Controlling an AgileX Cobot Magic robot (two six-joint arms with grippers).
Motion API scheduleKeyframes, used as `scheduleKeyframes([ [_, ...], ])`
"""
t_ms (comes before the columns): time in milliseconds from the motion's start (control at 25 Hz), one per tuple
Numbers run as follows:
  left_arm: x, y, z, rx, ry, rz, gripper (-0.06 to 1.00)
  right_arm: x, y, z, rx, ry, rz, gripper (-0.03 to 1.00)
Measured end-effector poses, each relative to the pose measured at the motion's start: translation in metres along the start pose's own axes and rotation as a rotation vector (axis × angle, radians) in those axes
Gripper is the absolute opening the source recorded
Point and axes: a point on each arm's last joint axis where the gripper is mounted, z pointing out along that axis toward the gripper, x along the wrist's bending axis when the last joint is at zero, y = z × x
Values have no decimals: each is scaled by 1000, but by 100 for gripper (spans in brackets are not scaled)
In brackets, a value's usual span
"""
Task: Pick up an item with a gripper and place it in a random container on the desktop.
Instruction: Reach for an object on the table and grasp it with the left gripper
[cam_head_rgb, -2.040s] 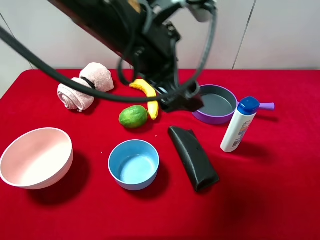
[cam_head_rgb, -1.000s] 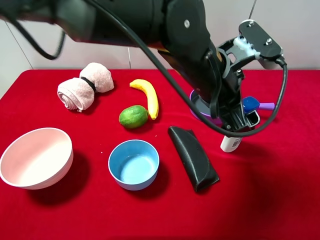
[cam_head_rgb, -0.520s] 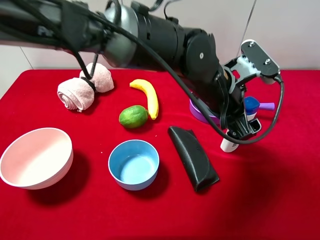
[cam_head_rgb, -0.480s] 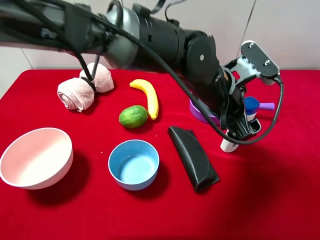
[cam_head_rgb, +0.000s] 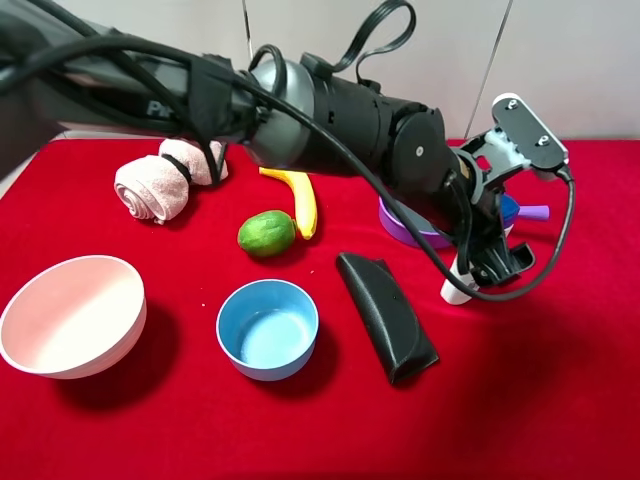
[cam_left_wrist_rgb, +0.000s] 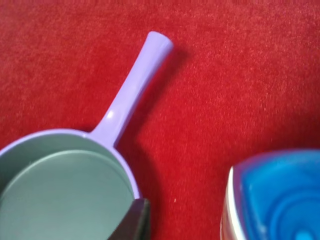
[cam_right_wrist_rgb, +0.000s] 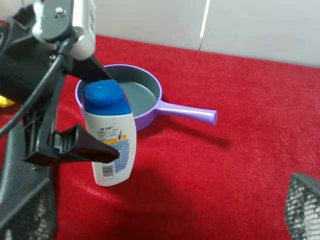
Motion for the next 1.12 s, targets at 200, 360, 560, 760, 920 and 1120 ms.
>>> scheduleKeyframes([
  [200, -2, 4, 0, -20, 4, 4, 98, 0, 0, 0, 0, 2, 1, 69],
  [360, -2, 5, 0, -23, 5, 3, 93, 0, 0, 0, 0, 3, 2, 69],
  [560, -2, 5, 0, -23, 5, 3, 79, 0, 0, 0, 0, 3, 2, 69],
  [760, -2, 5, 0, -22, 4, 3, 62, 0, 0, 0, 0, 3, 2, 69],
  [920, -2, 5, 0, -21, 4, 3, 45, 0, 0, 0, 0, 3, 2, 69],
  [1120, -2, 5, 0, -20, 2, 1, 41, 0, 0, 0, 0, 3, 2, 69],
])
